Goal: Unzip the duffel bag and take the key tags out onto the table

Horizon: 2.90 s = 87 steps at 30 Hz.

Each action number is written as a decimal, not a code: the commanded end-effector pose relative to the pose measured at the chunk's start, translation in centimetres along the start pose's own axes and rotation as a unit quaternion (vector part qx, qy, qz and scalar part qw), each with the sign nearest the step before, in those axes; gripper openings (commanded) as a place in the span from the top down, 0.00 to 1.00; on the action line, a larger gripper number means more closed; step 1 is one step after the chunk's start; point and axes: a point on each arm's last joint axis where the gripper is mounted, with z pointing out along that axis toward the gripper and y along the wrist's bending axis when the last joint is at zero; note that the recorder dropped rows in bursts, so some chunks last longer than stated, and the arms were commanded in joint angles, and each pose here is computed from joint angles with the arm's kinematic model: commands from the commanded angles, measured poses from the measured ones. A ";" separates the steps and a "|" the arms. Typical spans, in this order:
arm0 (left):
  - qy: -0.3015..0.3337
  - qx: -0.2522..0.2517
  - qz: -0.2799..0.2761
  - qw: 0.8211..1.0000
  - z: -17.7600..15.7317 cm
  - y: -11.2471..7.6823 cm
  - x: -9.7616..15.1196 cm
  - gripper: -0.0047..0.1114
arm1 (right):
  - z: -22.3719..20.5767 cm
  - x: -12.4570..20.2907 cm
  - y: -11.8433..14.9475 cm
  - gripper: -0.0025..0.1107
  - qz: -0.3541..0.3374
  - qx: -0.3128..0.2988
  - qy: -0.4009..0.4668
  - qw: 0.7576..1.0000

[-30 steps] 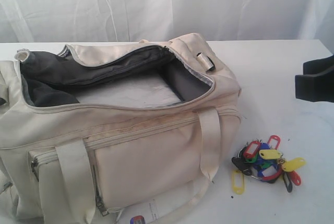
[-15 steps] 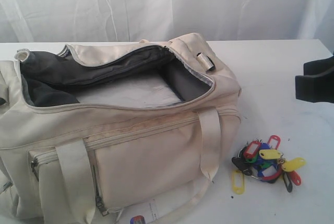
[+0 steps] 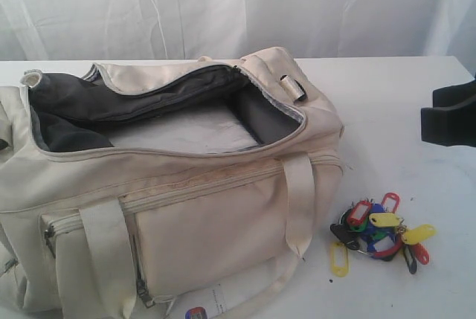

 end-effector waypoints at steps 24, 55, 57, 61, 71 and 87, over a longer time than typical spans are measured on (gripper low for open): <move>0.010 -0.059 0.004 0.998 -0.1 1.2 0.3 0.96 | -0.1 0.0 -0.2 0.98 -0.005 0.005 -0.003 1.000; 0.020 -0.092 0.066 0.993 -0.2 1.8 0.3 0.96 | -0.1 0.0 -0.2 0.98 -0.005 0.006 -0.003 1.000; 0.019 -0.092 0.055 0.994 -0.2 1.8 0.3 0.96 | -0.1 0.0 -0.2 0.98 -0.005 0.006 -0.003 1.000; 0.019 -0.092 0.049 0.994 -0.2 1.8 0.3 0.96 | -0.1 0.0 -0.2 0.98 -0.005 0.006 -0.003 1.000; 0.019 -0.092 0.049 0.994 -0.2 1.8 0.3 0.96 | -0.1 0.0 -0.2 0.98 -0.005 0.006 -0.003 1.000; 0.020 -0.092 0.050 0.994 -0.2 1.8 0.4 0.96 | -5.5 0.2 -2.9 0.98 0.053 0.056 -0.111 0.991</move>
